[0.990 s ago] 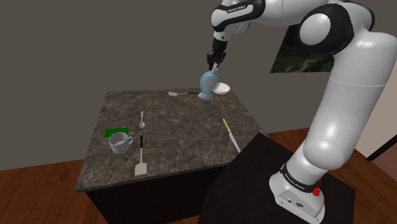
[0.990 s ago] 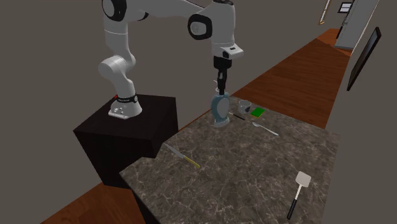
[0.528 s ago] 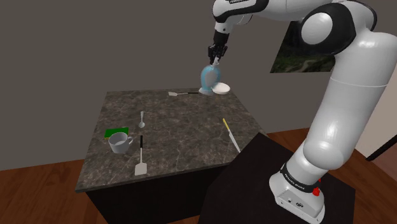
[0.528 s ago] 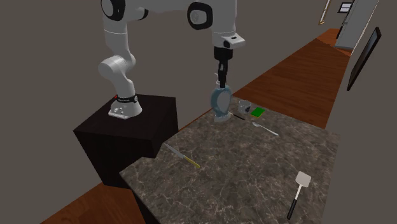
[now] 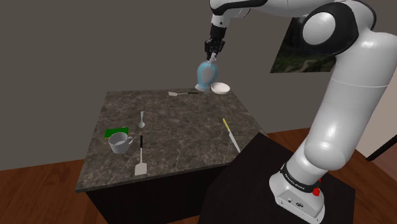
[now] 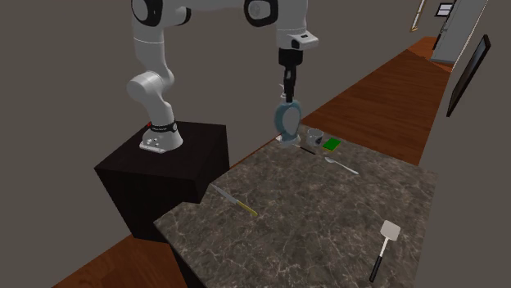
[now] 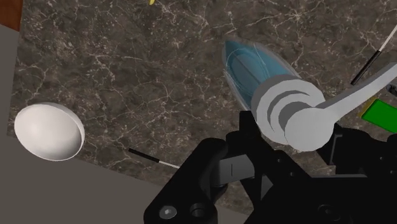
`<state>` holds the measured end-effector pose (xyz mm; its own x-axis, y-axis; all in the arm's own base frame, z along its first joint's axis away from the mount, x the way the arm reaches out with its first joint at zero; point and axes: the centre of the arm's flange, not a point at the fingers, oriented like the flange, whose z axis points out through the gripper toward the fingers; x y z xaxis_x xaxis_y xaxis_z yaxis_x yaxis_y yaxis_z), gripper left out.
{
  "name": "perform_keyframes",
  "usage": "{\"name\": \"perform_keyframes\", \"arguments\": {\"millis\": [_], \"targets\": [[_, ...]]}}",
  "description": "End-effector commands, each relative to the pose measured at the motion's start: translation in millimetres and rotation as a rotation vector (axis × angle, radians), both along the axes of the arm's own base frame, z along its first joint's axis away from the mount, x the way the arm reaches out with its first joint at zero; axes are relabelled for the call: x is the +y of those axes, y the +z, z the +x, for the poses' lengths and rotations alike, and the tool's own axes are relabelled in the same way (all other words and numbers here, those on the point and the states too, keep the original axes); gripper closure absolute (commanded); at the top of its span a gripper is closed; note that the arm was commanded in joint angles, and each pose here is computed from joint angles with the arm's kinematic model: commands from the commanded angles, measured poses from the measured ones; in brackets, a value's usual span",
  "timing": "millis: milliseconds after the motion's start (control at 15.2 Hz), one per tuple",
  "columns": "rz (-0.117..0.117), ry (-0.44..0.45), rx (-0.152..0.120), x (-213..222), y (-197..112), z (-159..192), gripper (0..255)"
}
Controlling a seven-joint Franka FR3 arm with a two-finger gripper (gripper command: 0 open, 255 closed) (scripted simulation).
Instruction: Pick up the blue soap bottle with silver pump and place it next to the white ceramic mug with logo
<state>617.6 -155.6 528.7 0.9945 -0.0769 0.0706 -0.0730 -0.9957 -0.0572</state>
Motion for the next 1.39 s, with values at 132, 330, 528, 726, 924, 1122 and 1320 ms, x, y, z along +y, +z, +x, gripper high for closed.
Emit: {"name": "perform_keyframes", "arguments": {"millis": [132, 330, 528, 726, 924, 1122, 1320], "targets": [[0.0, -0.001, 0.0, 51.3, 1.7, 4.4, 255], [0.0, -0.001, 0.0, 90.5, 1.9, 9.8, 255], [0.0, -0.001, 0.0, 129.7, 2.1, 15.3, 255], [0.0, -0.001, 0.0, 168.9, 2.3, 20.7, 255], [0.0, -0.001, 0.0, 208.1, 2.5, 26.2, 255], [0.0, -0.001, 0.0, 247.3, 2.6, 31.7, 255], [0.0, -0.001, 0.0, 286.5, 2.8, 37.1, 255]]}}
